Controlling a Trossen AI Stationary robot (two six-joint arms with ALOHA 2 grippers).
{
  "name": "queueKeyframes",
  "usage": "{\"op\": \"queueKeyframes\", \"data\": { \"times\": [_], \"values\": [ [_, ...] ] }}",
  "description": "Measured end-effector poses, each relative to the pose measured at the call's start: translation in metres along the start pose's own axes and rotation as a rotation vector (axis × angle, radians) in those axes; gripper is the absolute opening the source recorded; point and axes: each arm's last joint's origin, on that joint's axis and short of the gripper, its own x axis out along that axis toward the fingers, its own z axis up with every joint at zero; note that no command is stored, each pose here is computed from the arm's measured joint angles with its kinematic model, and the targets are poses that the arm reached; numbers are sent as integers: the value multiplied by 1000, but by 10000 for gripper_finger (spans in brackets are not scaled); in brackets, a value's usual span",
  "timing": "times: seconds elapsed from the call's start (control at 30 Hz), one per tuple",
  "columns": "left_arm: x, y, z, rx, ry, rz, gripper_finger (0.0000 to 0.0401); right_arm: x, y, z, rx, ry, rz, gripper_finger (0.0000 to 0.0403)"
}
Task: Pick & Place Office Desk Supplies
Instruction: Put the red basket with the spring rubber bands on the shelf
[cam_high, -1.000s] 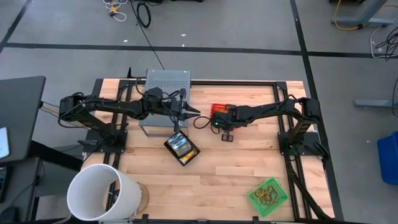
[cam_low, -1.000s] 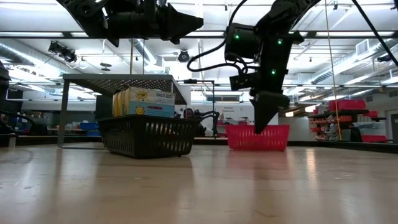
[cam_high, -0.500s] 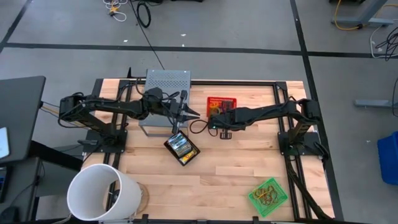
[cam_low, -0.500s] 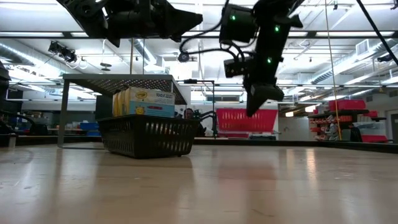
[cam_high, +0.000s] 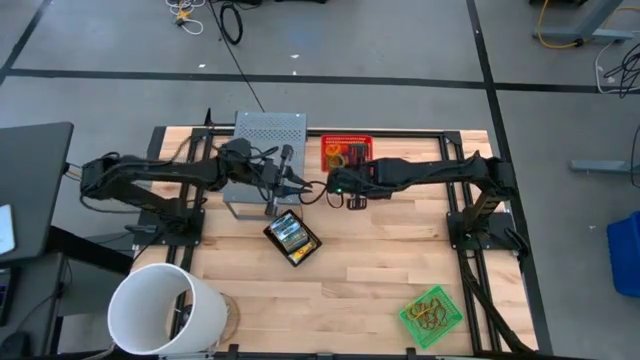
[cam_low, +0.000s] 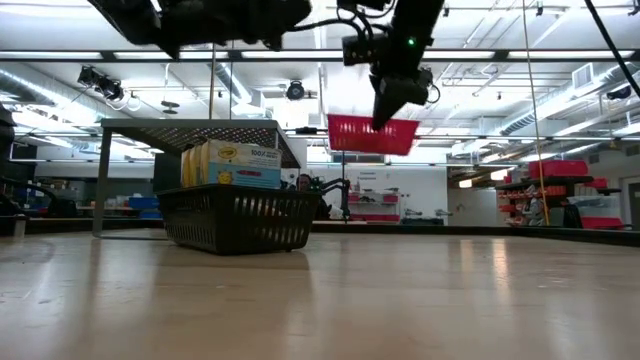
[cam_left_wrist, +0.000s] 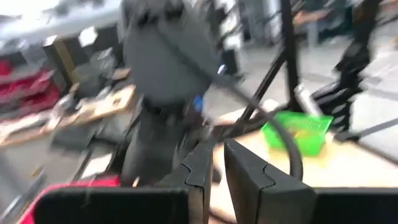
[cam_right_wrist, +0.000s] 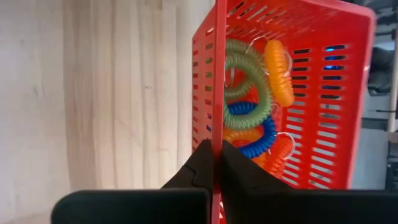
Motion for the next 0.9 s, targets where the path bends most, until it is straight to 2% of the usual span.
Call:
{"op": "queueKeyframes", "data": {
  "times": [0.1, 0.2, 0.4, 0.6, 0.67, 0.83, 0.9],
  "values": [
    [-19, -2, 11, -12, 97, 92, 50, -1, -3, 2, -9, -17, -5, 8],
    [-37, -4, 19, -76, 173, 164, 50, 1, -6, 3, -9, -25, -1, 8],
    [-64, -6, 26, -156, 246, 191, 50, 5, -12, 4, -28, -49, 4, 8],
    [-77, 7, 16, -228, 323, 258, 50, 10, -20, 7, -25, -105, 37, 8],
    [-80, 13, 14, -241, 263, 255, 50, 9, -23, 8, -24, -109, 33, 8],
    [-91, 21, 8, -205, -77, 140, 50, 5, -29, 12, -12, -135, 20, 8],
    [-102, 21, 5, -203, -161, 134, 50, 3, -31, 13, -14, -146, 15, 8]
  ]
}}
